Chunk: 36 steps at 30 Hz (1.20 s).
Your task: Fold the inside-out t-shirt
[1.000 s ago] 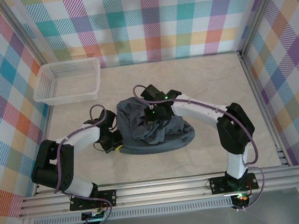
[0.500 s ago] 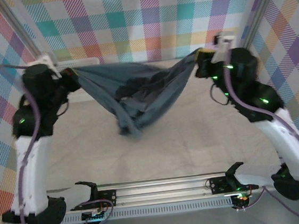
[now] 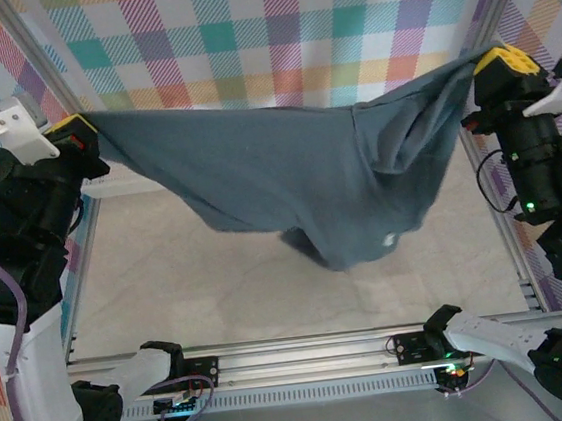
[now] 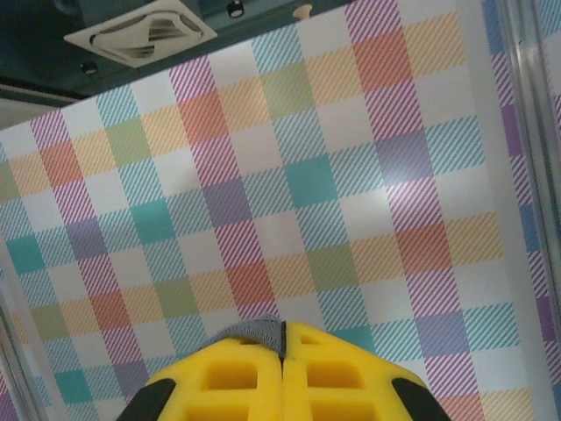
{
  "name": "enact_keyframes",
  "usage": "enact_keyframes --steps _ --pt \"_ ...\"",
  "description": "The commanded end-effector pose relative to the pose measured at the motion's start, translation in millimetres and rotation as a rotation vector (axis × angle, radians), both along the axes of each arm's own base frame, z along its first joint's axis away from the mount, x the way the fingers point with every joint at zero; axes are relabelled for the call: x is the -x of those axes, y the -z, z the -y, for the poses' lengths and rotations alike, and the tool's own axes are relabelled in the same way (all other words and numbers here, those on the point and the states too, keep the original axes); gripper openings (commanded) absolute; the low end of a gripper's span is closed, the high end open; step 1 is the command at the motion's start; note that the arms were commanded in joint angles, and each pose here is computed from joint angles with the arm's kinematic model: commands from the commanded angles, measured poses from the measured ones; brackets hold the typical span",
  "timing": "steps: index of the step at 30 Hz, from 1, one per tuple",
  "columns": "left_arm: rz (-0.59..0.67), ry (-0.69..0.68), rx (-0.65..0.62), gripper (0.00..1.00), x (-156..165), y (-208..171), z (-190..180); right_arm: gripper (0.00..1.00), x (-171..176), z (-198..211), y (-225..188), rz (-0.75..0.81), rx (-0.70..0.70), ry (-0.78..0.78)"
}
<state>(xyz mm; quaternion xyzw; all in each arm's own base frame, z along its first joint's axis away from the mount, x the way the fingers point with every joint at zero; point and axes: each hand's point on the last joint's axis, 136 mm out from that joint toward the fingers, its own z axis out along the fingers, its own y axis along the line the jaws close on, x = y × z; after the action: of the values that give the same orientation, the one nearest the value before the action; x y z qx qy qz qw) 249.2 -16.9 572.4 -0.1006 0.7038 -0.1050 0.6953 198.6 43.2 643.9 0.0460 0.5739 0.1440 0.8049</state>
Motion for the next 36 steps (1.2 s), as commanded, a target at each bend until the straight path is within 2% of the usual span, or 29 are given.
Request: enact_keyframes --steps 1,7,10,13,15,18,21,24,32,36 --pt "-0.046 -0.043 0.023 0.00 -9.1 10.0 -5.8 0.00 -11.8 -0.5 2.5 -0.032 0.034 0.052" --pt "-0.300 0.038 0.073 0.00 -68.4 118.5 23.1 0.00 -94.4 -39.8 108.2 -0.410 0.315 0.152" --pt "-0.439 0.040 0.099 0.00 -79.1 176.6 29.1 0.00 -119.0 -50.2 155.1 -0.574 0.356 0.124" --pt "-0.536 0.028 0.107 0.00 -75.9 215.8 28.9 0.00 -125.7 -57.1 170.8 -0.637 0.342 0.075" --pt "-0.531 0.030 0.108 0.00 -68.9 220.3 27.9 0.00 -122.3 -63.4 161.4 -0.606 0.332 0.026" --pt "-0.437 0.050 0.107 0.00 -56.4 196.9 26.5 0.00 -111.1 -64.4 134.7 -0.541 0.300 -0.017" --pt "-0.311 0.096 0.087 0.00 -38.5 147.8 27.6 0.00 -86.0 -66.3 96.1 -0.433 0.259 -0.107" --pt "-0.178 0.149 0.053 0.00 -15.2 97.3 29.9 0.00 -49.7 -62.9 51.1 -0.251 0.189 -0.198" --pt "0.138 0.235 -0.005 0.00 38.8 -6.6 33.4 0.00 37.5 -19.7 -33.7 0.054 0.042 -0.240" --pt "0.268 0.263 0.001 0.00 61.9 -50.9 34.0 0.00 64.1 -6.5 -61.6 0.152 0.025 -0.241"
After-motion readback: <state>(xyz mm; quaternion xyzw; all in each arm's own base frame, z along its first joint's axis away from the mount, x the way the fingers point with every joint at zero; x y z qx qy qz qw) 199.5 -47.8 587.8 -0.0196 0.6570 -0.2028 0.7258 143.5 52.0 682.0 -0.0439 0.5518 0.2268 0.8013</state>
